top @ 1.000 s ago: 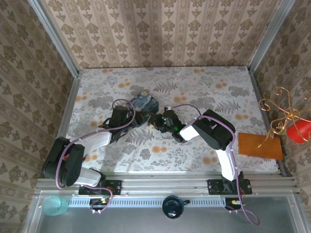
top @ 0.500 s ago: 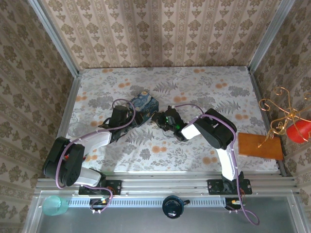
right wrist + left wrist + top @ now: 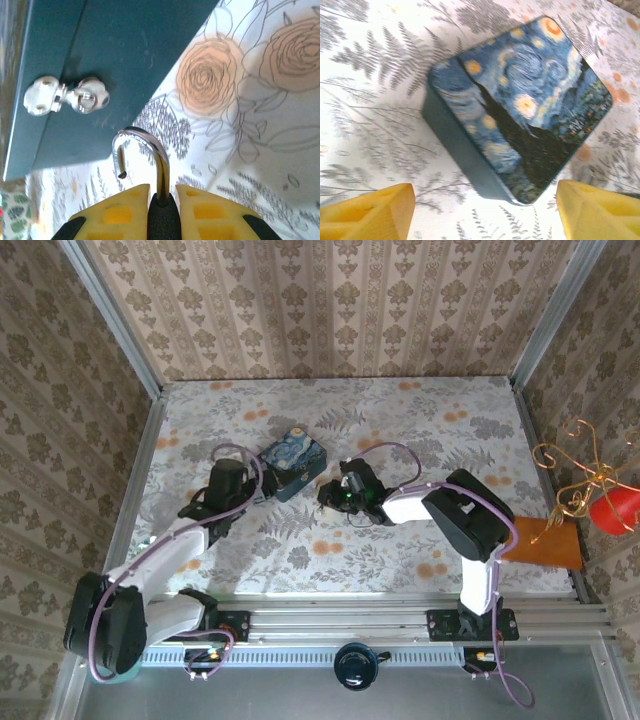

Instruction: Unlock a padlock with a key

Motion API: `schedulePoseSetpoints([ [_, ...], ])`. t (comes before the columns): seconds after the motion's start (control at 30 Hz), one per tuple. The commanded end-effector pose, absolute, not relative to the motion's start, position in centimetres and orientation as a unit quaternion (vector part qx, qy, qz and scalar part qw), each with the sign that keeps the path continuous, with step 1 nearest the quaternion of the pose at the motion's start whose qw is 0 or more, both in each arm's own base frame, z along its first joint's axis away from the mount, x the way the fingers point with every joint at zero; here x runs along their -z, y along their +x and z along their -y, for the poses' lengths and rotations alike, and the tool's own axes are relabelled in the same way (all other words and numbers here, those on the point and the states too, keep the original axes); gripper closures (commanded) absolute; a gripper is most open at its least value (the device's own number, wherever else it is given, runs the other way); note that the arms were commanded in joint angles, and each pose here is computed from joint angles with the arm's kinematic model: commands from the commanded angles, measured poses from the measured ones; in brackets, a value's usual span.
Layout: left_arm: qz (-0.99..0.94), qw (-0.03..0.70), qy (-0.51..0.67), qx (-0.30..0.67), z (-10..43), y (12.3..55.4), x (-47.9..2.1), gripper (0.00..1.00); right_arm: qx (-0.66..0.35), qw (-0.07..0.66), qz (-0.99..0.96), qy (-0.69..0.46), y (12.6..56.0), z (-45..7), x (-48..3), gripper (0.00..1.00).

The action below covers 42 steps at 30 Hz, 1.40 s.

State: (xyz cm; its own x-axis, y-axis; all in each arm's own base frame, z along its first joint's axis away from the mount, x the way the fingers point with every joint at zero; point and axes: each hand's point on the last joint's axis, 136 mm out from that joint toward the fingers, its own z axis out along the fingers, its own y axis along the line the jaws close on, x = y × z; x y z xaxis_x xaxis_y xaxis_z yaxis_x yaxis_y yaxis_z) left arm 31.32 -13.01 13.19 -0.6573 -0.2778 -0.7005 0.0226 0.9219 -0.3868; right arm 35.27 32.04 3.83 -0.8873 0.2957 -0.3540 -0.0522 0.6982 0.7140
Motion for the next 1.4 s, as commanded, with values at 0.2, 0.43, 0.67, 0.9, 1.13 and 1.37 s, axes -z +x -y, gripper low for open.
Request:
schedulePoseSetpoints([
  [0.2,-0.890,0.444,0.008,0.098,9.0,28.8,-12.6,0.22,-0.312,0.172,-0.933,-0.050,30.6,-29.9,-3.3,0.89],
  [0.43,-0.873,0.482,0.021,0.074,7.6,28.2,-13.3,0.20,-0.287,0.157,-0.941,-0.091,29.3,-29.0,-3.9,0.89],
  [0.67,-0.870,0.488,0.008,0.075,7.2,28.1,-13.0,0.20,-0.246,0.142,-0.952,-0.113,28.3,-27.5,-3.7,0.89],
  [0.9,-0.870,0.487,0.005,0.076,7.1,28.1,-12.9,0.19,-0.207,0.140,-0.961,-0.119,27.8,-25.8,-3.7,0.88],
  [1.13,-0.871,0.485,-0.004,0.074,6.9,28.1,-12.7,0.19,-0.188,0.139,-0.965,-0.122,27.6,-24.9,-3.6,0.80],
  [1.37,-0.872,0.485,-0.013,0.073,6.6,28.2,-12.7,0.19,-0.181,0.151,-0.964,-0.121,28.0,-24.6,-4.0,0.72],
])
